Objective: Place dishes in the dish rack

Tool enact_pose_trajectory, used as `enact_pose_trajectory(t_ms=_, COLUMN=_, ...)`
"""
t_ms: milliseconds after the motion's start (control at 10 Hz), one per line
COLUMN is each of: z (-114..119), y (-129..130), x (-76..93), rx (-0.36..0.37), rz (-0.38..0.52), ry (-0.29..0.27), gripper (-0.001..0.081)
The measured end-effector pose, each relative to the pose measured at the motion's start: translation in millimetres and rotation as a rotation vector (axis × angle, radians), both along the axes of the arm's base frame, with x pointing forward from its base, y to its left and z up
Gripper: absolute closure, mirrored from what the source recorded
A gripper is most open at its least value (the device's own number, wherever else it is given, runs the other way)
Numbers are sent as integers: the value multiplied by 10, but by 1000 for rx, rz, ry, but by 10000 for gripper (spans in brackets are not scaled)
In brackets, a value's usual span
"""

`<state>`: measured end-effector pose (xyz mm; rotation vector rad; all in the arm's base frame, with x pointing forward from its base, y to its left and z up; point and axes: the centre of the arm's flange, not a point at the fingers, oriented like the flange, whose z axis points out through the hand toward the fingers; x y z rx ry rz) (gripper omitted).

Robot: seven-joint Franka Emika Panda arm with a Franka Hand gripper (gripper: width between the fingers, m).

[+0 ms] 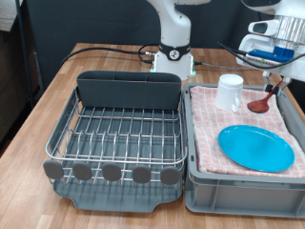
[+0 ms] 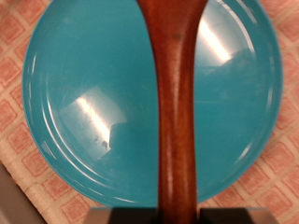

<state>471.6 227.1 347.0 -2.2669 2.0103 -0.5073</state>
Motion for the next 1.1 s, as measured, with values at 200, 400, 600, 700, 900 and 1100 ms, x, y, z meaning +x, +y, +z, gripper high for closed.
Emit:
enact_pose_trajectory(t_ms=200, z=193, y=-122, x=-111, rx=22, rz=-137, ry=0, gripper=717)
enact_pose_trajectory(t_ms=400, z=320, y=-237, x=-275, rx=55, rz=-185, ry=-29, gripper=717)
enact_pose_trajectory(t_ms=600, z=292, y=-266, x=-267, rx=52, rz=-228, ry=-27, gripper=717)
enact_pose_trajectory(t_ms=700, z=280, y=-360, x=-296, rx=34, rz=-298, ry=-11, gripper=717)
enact_pose_trajectory(t_ms=900, z=292, y=-596, x=-421, rx=-20, rz=-403, ry=36, gripper=717)
enact_pose_trajectory(t_ms=1100, z=297, y=-820, x=-552, rx=-25, rz=-456, ry=49, gripper=717)
